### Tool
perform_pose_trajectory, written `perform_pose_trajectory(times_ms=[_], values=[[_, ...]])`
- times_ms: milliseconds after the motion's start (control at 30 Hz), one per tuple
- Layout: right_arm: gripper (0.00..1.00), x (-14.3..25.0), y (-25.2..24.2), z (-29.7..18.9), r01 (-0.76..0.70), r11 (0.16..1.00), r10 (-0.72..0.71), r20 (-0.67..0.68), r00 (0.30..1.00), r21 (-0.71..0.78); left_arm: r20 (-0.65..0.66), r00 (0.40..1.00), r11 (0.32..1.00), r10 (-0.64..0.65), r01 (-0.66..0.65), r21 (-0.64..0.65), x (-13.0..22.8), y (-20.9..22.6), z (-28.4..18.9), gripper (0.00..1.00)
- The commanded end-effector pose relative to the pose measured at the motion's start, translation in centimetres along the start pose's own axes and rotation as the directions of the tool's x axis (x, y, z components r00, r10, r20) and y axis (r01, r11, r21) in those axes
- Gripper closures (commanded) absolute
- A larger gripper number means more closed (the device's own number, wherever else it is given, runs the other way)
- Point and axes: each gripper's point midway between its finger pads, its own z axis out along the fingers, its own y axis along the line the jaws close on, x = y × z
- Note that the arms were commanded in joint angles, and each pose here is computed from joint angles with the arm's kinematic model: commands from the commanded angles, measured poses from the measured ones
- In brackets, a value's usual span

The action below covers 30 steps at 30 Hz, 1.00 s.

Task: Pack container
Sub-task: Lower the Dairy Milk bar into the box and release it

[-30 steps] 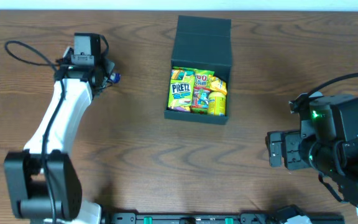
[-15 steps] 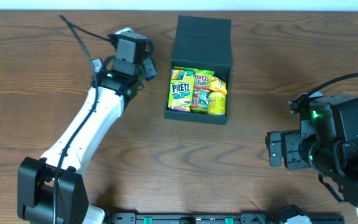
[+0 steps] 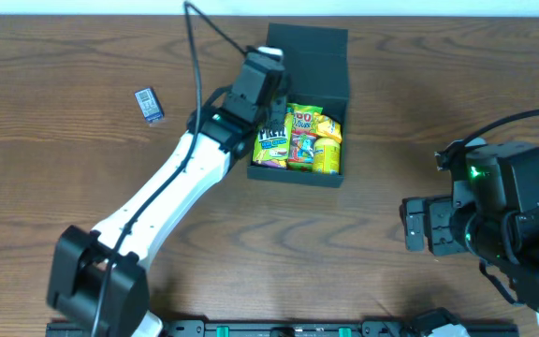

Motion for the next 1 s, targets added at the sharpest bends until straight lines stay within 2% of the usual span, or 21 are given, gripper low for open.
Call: perform_pose_trajectory(times_ms=[0,200,367,767,967], values=[[0.01,-0.1,-0.2,-0.3,0.005,1.0,-0.005,0.01,1.0,0.002,-0.038,0.994,0.994,0.102,-0.1,0.049,-0.1,-1.9,1.1,0.94],[0.01,-0.1,-0.2,-0.3,0.005,1.0,-0.005,0.01,1.0,0.002,-0.175,0.968,0.981,0.178,-0.161,0.104,2.4,-4.3,3.6,0.94],[0.01,-0.1,-0.2,-0.3,0.005,1.0,-0.005,0.01,1.0,0.002,-0.249,0.949,0.972,0.192,-0.149,0.18,4.5,-6.0,4.4,0.94],[0.01,-0.1,-0.2,-0.3,0.005,1.0,-0.005,0.01,1.0,0.002,-0.352,0.936,0.99,0.017,0.032,0.134,7.1,-5.9,6.6,0.94],[0.01,-0.1,-0.2,-0.3,0.005,1.0,-0.005,0.01,1.0,0.002,-0.347,0.938,0.99,0.002,0.047,0.133,7.0,-5.9,6.8,0.94]])
